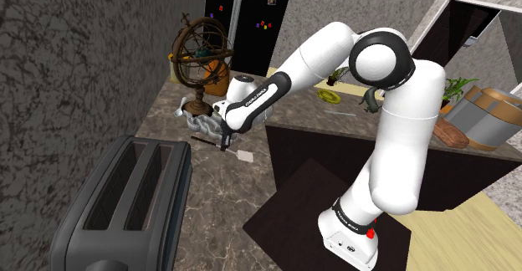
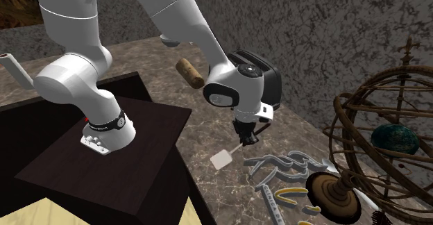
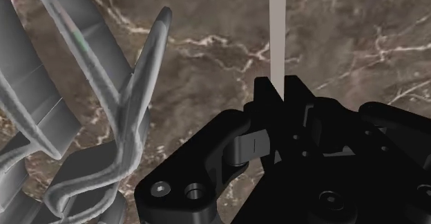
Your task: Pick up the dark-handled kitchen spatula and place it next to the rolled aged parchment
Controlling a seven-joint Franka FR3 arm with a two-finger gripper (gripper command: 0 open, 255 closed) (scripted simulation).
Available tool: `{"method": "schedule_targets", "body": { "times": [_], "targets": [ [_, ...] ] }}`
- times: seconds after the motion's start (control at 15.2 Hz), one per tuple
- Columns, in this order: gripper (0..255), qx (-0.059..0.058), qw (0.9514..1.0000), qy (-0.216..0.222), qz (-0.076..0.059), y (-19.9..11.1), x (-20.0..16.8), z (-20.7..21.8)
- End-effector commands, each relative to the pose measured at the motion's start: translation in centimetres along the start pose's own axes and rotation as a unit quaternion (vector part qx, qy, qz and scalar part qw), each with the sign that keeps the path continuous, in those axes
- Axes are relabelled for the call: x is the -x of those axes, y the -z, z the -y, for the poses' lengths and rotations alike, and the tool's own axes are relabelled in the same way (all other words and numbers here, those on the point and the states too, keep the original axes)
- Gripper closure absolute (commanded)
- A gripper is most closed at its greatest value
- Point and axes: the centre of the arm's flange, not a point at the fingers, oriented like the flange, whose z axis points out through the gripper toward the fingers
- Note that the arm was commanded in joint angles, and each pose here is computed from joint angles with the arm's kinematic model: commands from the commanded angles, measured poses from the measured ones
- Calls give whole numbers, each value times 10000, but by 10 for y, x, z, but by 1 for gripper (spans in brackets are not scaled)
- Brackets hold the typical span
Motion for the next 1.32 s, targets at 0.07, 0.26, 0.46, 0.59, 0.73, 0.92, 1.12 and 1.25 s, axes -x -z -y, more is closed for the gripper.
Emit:
{"method": "schedule_targets", "body": {
  "times": [0.07, 0.26, 0.46, 0.59, 0.73, 0.92, 1.12, 1.25],
  "targets": [
    [255, -1, 10000, -1, 1, 15, -1, 0],
    [255, -1, 10000, -1, 1, 31, -2, 0],
    [255, -1, 10000, -1, 1, 47, -3, 0],
    [255, -1, 10000, -1, 1, 57, -4, 0],
    [255, -1, 10000, -1, 1, 68, -5, 0],
    [255, -1, 10000, -1, 1, 84, -6, 0],
    [255, -1, 10000, -1, 1, 99, -7, 0],
    [255, -1, 10000, -1, 1, 110, -7, 0]
  ]
}}
